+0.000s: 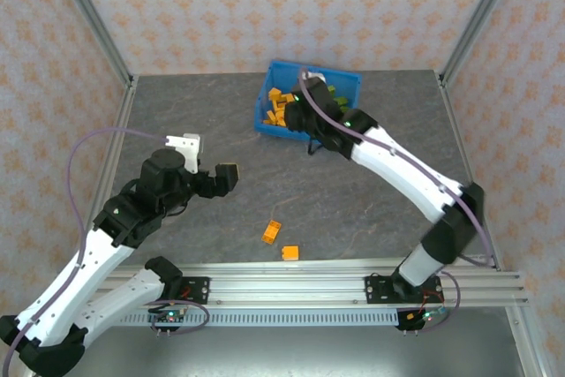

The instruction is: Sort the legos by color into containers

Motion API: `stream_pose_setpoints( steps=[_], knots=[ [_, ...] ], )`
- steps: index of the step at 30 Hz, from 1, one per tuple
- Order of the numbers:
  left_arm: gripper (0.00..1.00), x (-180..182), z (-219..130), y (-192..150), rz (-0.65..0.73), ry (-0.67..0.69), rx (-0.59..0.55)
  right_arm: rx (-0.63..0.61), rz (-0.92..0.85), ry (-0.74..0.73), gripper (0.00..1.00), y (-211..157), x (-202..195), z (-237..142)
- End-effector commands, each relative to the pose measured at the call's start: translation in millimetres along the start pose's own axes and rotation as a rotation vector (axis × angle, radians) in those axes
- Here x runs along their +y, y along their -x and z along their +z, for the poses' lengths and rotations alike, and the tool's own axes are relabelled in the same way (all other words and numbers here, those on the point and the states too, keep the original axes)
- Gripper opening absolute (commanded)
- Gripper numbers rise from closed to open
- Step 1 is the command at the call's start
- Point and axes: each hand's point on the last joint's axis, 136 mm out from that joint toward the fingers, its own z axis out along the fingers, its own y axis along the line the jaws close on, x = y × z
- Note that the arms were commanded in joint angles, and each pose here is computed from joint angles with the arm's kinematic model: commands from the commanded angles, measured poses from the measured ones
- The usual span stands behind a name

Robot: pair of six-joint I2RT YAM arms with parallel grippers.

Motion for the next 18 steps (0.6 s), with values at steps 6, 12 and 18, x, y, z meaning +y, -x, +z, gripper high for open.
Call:
stream_pose_setpoints(
  steps=[6,12,18],
  knots=[
    [1.0,-37.5,-25.3,4.0,0.308,-0.199,0.054,0.117,-0.024,-0.09,0.31,3.9,-12.0,127.7],
    [1.0,-36.2,-14.0,-4.8,0.511,-0.214,0.04,0.173,-0.008,-0.109,0.32,-5.9,-17.9,204.8],
    [1.0,-36.7,5.7,-17.9,0.572,-0.242,0.024,0.161,0.006,-0.089,0.37,-12.6,-17.6,242.9]
  ],
)
